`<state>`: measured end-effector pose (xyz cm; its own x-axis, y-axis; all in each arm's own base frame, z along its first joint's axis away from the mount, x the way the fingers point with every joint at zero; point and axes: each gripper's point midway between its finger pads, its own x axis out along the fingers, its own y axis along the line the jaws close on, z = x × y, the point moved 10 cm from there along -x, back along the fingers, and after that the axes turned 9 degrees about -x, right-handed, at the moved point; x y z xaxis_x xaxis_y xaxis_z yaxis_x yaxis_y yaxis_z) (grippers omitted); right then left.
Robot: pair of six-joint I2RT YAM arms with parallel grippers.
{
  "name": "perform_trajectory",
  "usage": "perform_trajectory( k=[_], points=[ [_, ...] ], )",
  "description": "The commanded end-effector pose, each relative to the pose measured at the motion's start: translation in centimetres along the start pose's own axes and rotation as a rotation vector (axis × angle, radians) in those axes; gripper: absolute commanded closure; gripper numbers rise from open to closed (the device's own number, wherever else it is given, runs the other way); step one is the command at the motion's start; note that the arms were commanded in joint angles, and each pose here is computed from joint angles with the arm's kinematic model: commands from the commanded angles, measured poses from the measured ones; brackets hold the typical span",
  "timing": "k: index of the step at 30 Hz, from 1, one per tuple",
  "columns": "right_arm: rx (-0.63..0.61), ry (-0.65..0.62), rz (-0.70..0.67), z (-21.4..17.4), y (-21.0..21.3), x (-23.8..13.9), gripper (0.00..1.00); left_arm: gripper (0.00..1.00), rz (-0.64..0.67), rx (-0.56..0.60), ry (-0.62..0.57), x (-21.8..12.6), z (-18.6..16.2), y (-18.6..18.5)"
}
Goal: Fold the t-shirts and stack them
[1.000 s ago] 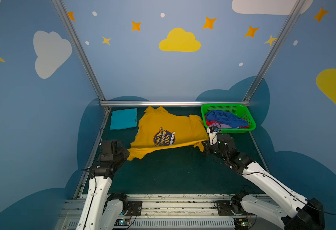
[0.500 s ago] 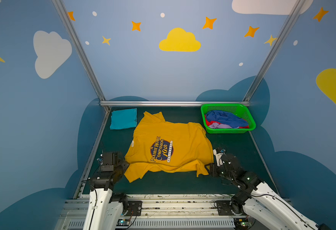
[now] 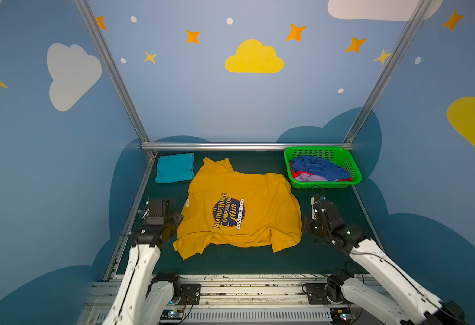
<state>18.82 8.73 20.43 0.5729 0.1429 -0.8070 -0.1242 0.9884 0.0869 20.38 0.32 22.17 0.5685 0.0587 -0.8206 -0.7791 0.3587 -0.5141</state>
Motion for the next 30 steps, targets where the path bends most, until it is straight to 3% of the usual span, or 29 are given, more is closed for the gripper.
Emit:
perform_trajectory(
  k=[1,4,7,10,17,21,25,30],
  points=[
    [0.002,0.078,-0.023,1.0,0.4,1.0,1.0,0.26,-0.002,0.097,-0.048,2.6,0.9,-4.3],
    [-0.004,0.165,-0.045,1.3,0.7,1.9,0.96,0.23,0.086,0.185,-0.031,5.1,1.1,-6.9],
    [-0.004,0.233,-0.016,1.4,1.2,2.6,0.77,0.16,0.13,0.237,-0.043,7.9,0.9,-8.0],
    [0.031,0.342,0.012,0.9,1.6,3.0,0.59,0.16,0.191,0.259,-0.023,10.5,0.8,-8.5],
    [0.01,0.581,0.018,-4.4,3.0,3.7,0.58,0.21,0.331,0.248,-0.014,14.2,1.0,-7.4],
    [0.112,0.614,-0.009,-6.3,2.1,4.2,0.4,0.23,0.383,0.225,-0.001,15.6,1.3,-6.7],
    [0.203,0.602,0.016,-5.8,1.5,5.5,0.27,0.28,0.422,0.213,0.016,16.8,1.5,-6.1],
    [0.243,0.563,0.111,-4.4,2.4,7.7,0.32,0.51,0.451,0.19,0.028,17.5,1.8,-5.1]
  ],
)
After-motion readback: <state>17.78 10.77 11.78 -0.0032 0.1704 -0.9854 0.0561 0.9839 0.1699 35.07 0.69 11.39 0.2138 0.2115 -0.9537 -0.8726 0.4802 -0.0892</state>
